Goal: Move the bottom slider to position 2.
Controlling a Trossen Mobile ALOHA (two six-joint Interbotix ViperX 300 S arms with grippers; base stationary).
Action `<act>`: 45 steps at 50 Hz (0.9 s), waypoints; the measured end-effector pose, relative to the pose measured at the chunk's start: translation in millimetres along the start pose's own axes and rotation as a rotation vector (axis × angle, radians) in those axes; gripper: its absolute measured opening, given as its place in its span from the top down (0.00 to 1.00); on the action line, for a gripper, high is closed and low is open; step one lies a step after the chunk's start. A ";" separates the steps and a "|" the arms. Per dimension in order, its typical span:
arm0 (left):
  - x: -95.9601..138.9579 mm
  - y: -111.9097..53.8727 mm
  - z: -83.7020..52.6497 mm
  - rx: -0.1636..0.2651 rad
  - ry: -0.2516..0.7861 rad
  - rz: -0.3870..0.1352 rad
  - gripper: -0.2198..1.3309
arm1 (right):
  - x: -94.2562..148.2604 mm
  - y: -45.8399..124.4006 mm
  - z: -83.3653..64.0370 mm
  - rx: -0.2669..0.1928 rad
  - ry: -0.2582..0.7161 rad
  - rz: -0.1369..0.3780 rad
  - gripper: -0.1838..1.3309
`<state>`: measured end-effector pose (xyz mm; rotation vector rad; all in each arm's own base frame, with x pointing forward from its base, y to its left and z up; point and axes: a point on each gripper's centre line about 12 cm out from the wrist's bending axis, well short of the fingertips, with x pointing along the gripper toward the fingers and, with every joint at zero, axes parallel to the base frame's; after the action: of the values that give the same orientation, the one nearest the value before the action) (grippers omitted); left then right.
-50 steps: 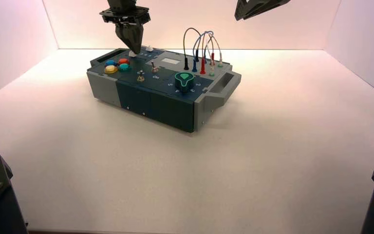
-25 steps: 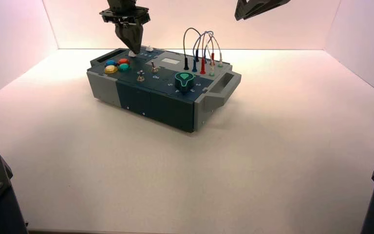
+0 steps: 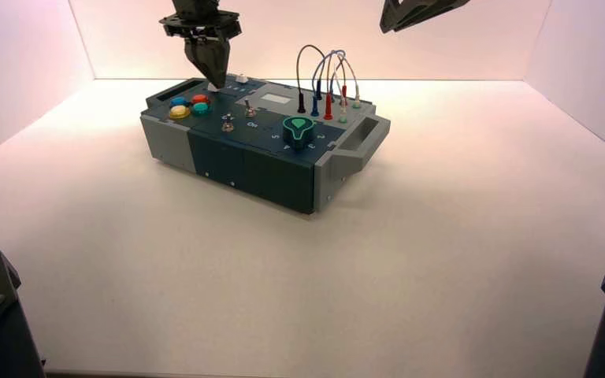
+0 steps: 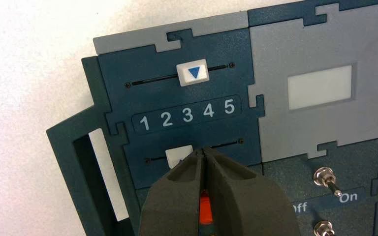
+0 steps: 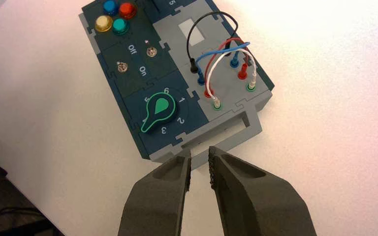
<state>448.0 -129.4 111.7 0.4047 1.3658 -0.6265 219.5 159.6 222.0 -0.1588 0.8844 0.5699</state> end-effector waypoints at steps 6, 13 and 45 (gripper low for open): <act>-6.4 -0.6 -0.2 0.001 -0.002 0.000 0.97 | -0.7 -0.2 1.6 0.002 -0.003 -0.001 0.58; -15.3 -1.4 1.8 0.004 -0.011 0.002 0.96 | -0.7 0.2 1.6 0.000 -0.003 0.000 0.58; -53.3 -11.4 -6.8 0.006 -0.031 0.014 0.96 | -1.1 -5.1 -0.8 -0.041 0.022 -0.031 0.58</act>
<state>431.2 -124.6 163.8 0.4076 1.3307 -0.6236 221.1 154.6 221.8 -0.2160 0.8907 0.5579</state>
